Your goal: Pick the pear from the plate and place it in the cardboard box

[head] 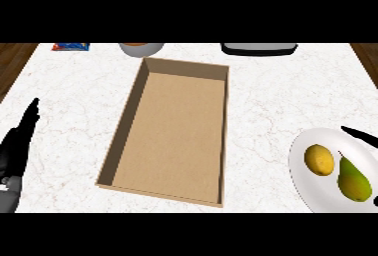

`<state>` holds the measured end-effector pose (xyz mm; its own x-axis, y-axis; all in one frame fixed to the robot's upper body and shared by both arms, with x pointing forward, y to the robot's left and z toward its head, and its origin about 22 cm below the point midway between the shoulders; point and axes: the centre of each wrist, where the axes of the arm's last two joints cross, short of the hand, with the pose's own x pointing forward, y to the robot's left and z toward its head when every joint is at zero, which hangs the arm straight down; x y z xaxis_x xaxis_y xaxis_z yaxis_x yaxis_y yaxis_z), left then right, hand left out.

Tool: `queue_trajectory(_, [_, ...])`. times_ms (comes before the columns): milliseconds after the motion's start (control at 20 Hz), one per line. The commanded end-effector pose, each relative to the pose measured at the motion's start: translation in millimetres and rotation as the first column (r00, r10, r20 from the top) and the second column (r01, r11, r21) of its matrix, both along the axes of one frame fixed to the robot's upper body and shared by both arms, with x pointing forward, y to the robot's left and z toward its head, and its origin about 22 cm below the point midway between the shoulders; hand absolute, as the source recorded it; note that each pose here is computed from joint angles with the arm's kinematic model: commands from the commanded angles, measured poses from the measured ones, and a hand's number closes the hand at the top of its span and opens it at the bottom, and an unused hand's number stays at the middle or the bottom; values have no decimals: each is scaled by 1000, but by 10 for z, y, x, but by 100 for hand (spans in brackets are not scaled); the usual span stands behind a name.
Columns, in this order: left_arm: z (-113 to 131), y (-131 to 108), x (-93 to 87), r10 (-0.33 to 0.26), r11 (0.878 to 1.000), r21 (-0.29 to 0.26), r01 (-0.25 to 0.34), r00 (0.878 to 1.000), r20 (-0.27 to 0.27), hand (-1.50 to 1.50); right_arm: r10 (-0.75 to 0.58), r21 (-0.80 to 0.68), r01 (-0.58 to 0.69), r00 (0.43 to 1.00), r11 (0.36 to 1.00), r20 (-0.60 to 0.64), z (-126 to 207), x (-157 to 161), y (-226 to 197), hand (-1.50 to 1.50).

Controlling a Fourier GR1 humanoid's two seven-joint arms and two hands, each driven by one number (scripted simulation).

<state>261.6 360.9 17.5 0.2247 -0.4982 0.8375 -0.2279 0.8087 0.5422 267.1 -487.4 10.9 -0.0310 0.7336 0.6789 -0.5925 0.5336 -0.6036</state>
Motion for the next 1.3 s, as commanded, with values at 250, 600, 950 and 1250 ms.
queue_trajectory(250, [-48, 5, -8, 1, 1000, -13, -1, 1000, 16, 0, 102, 32, -100, 991, 995, -90, -7, 22, 186, -150])
queue_trajectory(600, [-124, -53, -142, -19, 1000, -2, 19, 1000, 13, 0, 63, -14, -67, 984, 998, -165, -240, -59, 243, -150])
queue_trajectory(950, [-112, -132, 2, 1, 1000, 4, -1, 1000, 4, 0, -29, -82, 33, 998, 996, 50, -227, 191, 572, 150])
queue_trajectory(1250, [66, -223, -9, -34, 999, -23, 34, 999, 6, 0, 23, -165, 9, 981, 986, 193, -91, 478, 854, 150])
